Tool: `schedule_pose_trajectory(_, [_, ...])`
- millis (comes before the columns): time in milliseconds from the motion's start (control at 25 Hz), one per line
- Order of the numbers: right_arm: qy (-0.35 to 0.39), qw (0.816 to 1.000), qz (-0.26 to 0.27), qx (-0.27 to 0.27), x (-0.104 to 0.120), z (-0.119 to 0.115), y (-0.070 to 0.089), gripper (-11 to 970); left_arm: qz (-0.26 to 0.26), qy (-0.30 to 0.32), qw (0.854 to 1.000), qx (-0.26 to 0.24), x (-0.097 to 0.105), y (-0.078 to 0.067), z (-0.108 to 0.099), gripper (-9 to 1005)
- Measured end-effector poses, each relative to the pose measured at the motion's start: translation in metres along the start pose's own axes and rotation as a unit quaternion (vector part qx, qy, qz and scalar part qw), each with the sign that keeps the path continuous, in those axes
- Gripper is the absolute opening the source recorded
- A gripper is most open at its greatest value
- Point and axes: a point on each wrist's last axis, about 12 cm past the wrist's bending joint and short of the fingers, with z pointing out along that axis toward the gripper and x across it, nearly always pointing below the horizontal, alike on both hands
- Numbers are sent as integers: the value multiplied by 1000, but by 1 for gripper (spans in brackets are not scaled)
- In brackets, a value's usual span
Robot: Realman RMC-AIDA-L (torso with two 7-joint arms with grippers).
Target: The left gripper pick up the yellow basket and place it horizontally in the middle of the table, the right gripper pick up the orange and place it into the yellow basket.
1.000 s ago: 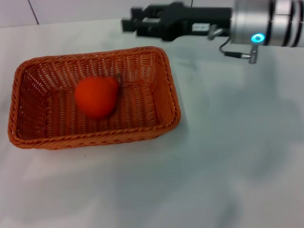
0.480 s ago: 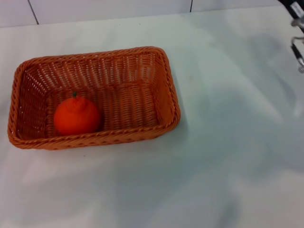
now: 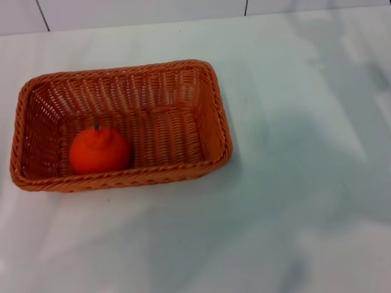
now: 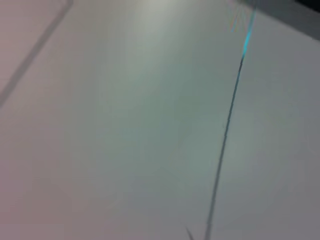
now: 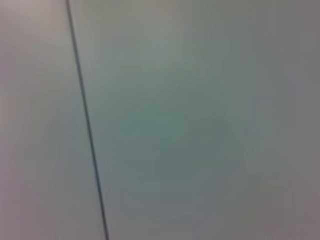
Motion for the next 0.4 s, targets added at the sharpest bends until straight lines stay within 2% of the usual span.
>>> schedule_pose_trajectory(160, [-8, 1000, 1, -12, -2, 0, 3, 930, 79, -31, 996, -27, 5, -11, -3, 811])
schedule_pose_trajectory(400, [-14, 1000, 2, -15, -3, 3, 2, 930, 87, -32, 995, -33, 8, -13, -1, 811])
